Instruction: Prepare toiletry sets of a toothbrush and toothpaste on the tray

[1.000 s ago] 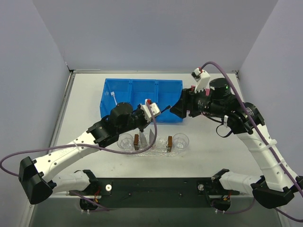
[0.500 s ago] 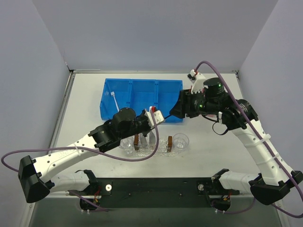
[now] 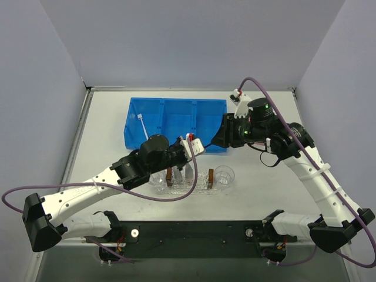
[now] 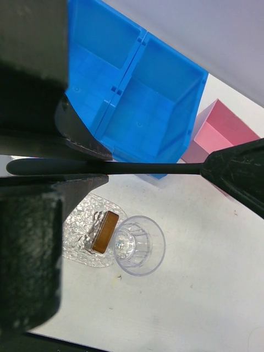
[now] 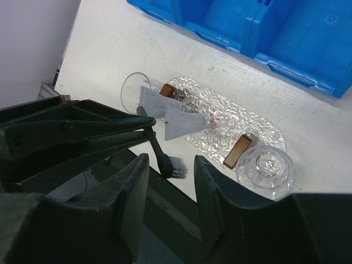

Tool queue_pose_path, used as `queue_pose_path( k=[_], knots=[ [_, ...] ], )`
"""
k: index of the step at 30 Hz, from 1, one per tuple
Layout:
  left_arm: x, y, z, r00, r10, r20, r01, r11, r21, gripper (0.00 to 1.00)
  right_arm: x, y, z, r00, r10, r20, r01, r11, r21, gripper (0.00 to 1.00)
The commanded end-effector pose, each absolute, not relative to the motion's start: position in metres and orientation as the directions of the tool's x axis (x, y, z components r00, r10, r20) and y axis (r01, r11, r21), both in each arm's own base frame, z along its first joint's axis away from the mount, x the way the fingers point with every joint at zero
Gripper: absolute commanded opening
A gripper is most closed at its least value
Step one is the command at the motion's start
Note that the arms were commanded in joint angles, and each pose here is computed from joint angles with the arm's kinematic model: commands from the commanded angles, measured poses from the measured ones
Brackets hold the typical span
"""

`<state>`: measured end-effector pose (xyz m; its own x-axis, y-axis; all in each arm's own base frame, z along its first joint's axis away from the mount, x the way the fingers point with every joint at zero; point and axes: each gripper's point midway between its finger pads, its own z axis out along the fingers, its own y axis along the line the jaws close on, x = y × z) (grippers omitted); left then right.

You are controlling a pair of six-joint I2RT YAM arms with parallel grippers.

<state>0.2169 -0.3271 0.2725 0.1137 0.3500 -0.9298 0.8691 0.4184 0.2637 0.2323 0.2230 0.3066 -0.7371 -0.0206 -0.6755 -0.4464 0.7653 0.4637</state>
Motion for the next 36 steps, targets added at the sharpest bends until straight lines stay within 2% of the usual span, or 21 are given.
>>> queue_pose_path(
  k=[1, 6, 16, 23, 26, 27, 29, 30, 34, 36],
  knots=[
    [0.215, -0.330, 0.296, 0.166, 0.287, -0.943, 0.858, 0.429, 0.281, 0.00, 0.235, 0.227, 0.308, -0.744, 0.000, -0.669, -0.441, 0.751, 0.491, 0.33],
    [0.215, -0.330, 0.294, 0.167, 0.292, -0.942, 0.857, 0.429, 0.285, 0.00, 0.236, 0.229, 0.307, -0.745, 0.005, -0.667, -0.441, 0.746, 0.498, 0.26],
    [0.214, -0.331, 0.293, 0.167, 0.293, -0.941, 0.858, 0.427, 0.285, 0.00, 0.235, 0.232, 0.306, -0.746, -0.001, -0.666, -0.452, 0.735, 0.505, 0.00],
    [0.212, -0.332, 0.298, 0.161, 0.273, -0.948, 0.862, 0.430, 0.270, 0.00, 0.237, 0.227, 0.311, -0.719, 0.012, -0.695, -0.456, 0.747, 0.485, 0.00],
    [0.211, -0.330, 0.304, 0.161, 0.255, -0.953, 0.859, 0.439, 0.263, 0.14, 0.239, 0.222, 0.316, -0.694, 0.027, -0.720, -0.456, 0.757, 0.468, 0.00],
    [0.212, -0.329, 0.306, 0.159, 0.250, -0.955, 0.858, 0.444, 0.259, 0.25, 0.238, 0.221, 0.319, -0.683, 0.028, -0.730, -0.462, 0.757, 0.462, 0.00],
    [0.211, -0.327, 0.313, 0.163, 0.229, -0.960, 0.855, 0.452, 0.253, 0.36, 0.240, 0.216, 0.323, -0.659, 0.029, -0.752, -0.465, 0.770, 0.437, 0.00],
    [0.210, -0.326, 0.315, 0.161, 0.221, -0.962, 0.856, 0.454, 0.248, 0.48, 0.240, 0.212, 0.328, -0.643, 0.035, -0.765, -0.467, 0.775, 0.427, 0.00],
    [0.208, -0.322, 0.331, 0.163, 0.171, -0.972, 0.859, 0.459, 0.225, 0.64, 0.239, 0.198, 0.343, -0.585, 0.049, -0.809, -0.467, 0.796, 0.385, 0.00],
    [0.208, -0.319, 0.334, 0.152, 0.151, -0.977, 0.862, 0.462, 0.206, 0.68, 0.238, 0.190, 0.350, -0.554, 0.050, -0.831, -0.463, 0.811, 0.357, 0.00]
  ],
)
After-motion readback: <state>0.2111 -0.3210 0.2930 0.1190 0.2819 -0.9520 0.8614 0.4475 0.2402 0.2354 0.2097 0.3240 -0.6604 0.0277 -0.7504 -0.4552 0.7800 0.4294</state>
